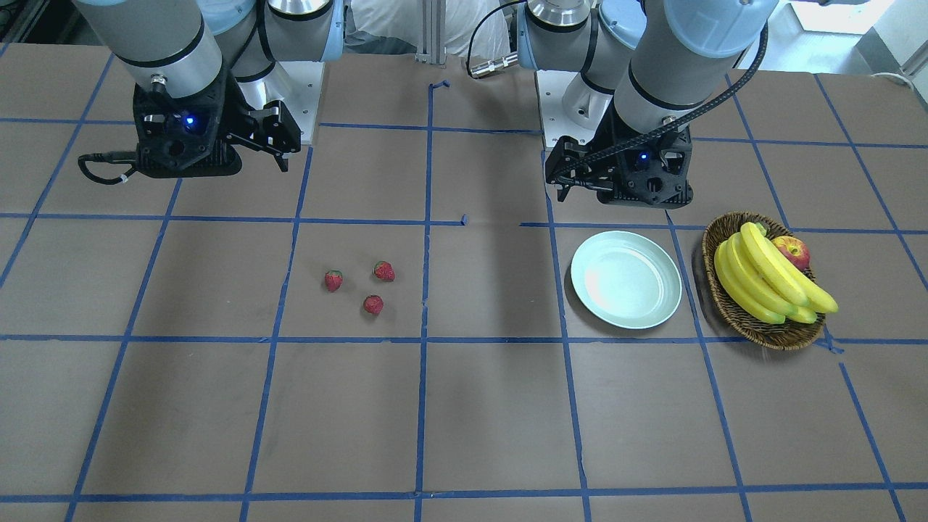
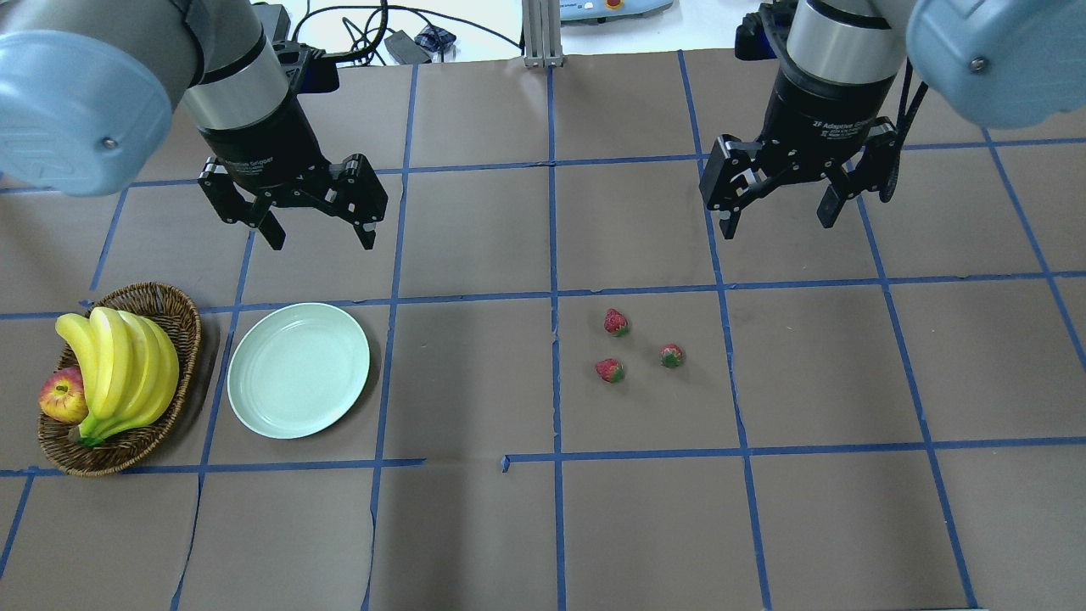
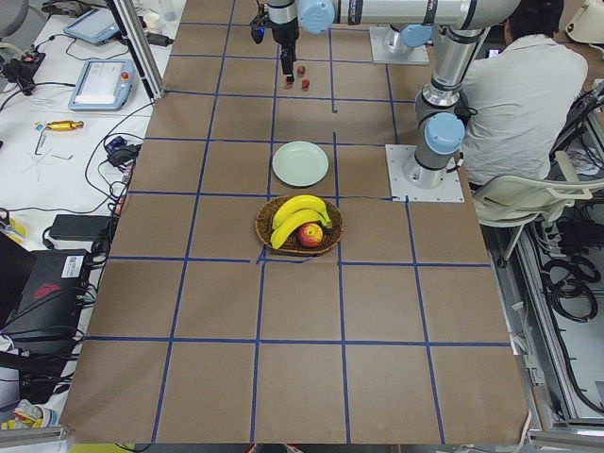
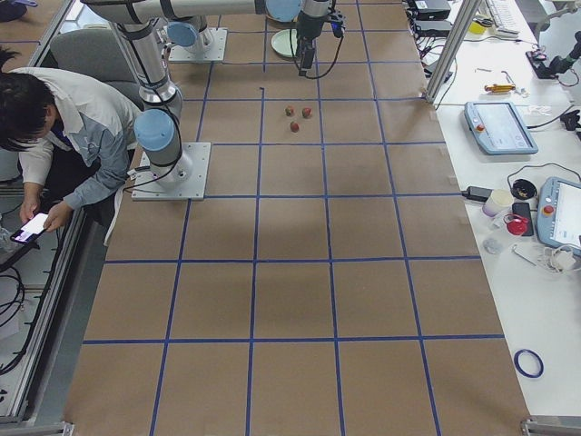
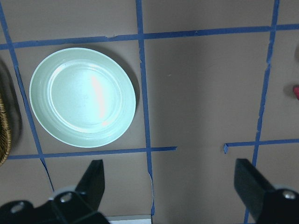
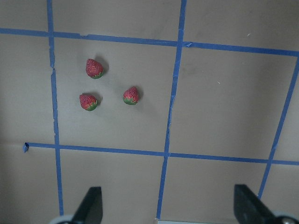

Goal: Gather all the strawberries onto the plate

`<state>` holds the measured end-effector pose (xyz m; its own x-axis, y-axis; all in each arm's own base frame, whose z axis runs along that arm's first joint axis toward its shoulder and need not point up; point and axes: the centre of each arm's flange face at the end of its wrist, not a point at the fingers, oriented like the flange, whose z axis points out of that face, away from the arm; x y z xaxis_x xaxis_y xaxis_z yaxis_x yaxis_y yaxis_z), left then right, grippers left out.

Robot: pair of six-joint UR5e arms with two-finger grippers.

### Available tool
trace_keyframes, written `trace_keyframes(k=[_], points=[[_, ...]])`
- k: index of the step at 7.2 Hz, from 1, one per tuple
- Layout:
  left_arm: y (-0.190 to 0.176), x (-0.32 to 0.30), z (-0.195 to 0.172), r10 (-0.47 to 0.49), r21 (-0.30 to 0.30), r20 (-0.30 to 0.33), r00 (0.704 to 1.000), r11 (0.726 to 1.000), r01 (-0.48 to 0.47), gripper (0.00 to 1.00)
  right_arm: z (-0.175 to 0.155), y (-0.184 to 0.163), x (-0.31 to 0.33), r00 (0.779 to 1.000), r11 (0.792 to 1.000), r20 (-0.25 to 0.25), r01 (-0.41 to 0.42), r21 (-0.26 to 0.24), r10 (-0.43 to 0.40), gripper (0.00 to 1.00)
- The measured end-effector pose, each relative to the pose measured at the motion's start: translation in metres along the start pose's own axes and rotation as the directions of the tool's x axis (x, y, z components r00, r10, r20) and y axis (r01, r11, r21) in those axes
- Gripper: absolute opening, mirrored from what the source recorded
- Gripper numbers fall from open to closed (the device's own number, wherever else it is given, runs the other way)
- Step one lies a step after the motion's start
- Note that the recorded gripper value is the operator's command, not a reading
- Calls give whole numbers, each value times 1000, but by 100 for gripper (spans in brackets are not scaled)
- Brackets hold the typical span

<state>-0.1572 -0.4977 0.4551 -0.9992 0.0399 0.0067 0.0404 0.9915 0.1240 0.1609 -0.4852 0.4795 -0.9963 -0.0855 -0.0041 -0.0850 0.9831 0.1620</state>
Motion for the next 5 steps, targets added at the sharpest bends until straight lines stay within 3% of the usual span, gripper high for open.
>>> trace_keyframes(k=[5], points=[[2,0,-2,-10,6,0,1000,1000,10,100,-1,-1,0,1000,1000,-4,-4,0,4,100]])
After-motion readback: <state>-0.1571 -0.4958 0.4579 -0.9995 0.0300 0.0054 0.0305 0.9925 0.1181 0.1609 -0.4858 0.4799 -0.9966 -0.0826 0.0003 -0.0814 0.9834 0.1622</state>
